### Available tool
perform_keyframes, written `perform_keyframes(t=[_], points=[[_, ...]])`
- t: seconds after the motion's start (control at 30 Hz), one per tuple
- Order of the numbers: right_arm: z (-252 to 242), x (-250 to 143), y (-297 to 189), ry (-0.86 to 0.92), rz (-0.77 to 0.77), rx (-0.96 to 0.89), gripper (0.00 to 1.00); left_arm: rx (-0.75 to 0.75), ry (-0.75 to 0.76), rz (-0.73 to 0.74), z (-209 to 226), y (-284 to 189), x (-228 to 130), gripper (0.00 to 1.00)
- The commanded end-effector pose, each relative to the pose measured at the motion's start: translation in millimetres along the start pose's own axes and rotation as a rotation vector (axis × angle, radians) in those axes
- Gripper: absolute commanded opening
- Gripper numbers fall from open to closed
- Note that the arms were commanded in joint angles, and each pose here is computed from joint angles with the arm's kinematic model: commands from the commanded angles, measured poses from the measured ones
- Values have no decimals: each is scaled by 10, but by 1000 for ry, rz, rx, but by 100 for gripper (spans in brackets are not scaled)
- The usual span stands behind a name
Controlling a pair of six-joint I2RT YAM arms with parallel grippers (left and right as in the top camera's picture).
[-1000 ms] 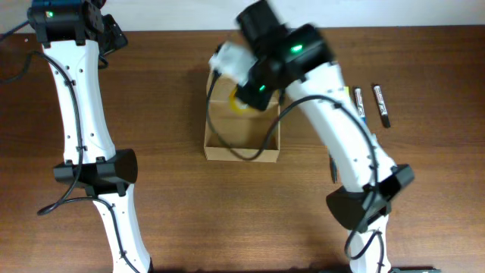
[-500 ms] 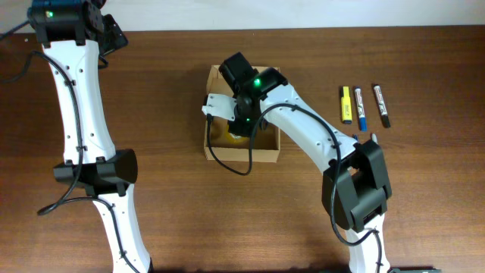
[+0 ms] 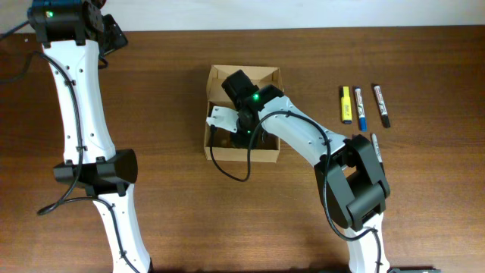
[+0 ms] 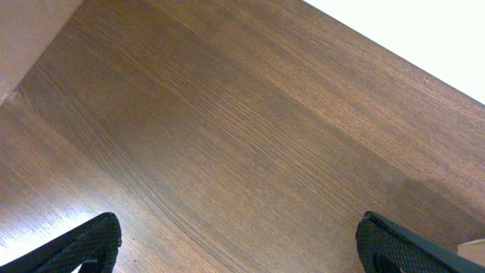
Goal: Pack container
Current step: 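Move the right gripper back to the yellow highlighter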
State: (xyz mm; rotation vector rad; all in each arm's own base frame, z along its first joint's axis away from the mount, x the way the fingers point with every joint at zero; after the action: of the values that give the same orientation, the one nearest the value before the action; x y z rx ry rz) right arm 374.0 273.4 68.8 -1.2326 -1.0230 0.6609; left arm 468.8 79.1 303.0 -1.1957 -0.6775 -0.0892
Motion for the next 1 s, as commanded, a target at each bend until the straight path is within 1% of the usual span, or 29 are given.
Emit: perform_keyframes(t=[0.0,0.03,0.1,0.23,0.27,0.4,0.47,0.53,0.63,0.73,0.87,0.9,0.97], points=[[-132,97,-212,52,-14,-62,32,5,-3,-28,77,-140,23,100],[-135,126,-284,52,-15,-65,38,5,-3,-28,77,-140,23,100],[-156,213,-471,77,-31,-73,45,5,-3,-28,77,-140,23,100],[-194,427,-961,132,-87,-96,45,5,-3,-28,77,-140,23,100],[-202,484,-1115,147,-108,-105,45,5,-3,-28,77,-140,23,100],[-233,689,-1735,217,-220,-149,31,5,-3,-28,77,-140,23,100],[-321,714,-1995,281,-271,-191,28,5,-3,-28,77,-140,23,100],[-470,684,-2220,383,-317,-243,29,5,-3,-28,77,-140,23,100],[-780,513,-2391,579,-358,-287,34,5,-3,-28,77,-140,23,100],[-1132,184,-2392,782,-340,-300,41,5,-3,-28,77,-140,23,100],[-1600,-399,-2269,1040,-267,-312,40,5,-3,-28,77,-140,23,100],[-1699,-527,-2223,1088,-252,-310,36,5,-3,-28,77,-140,23,100],[-1869,-779,-2111,1165,-215,-304,36,5,-3,-28,77,-140,23,100]])
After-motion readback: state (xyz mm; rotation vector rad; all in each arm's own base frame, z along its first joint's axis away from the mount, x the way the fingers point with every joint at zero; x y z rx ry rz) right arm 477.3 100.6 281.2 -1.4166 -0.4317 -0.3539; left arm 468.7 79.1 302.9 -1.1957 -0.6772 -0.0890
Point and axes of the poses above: each gripper's point midway between its finger pads, its own y axis out along the fingers, its own z axis along the line the jaws close on, x = y × z, the point moved 3 cm from there along -y, back along the fingers, and after that the axes turned 12 degrees about y, right-handed, at the moved point
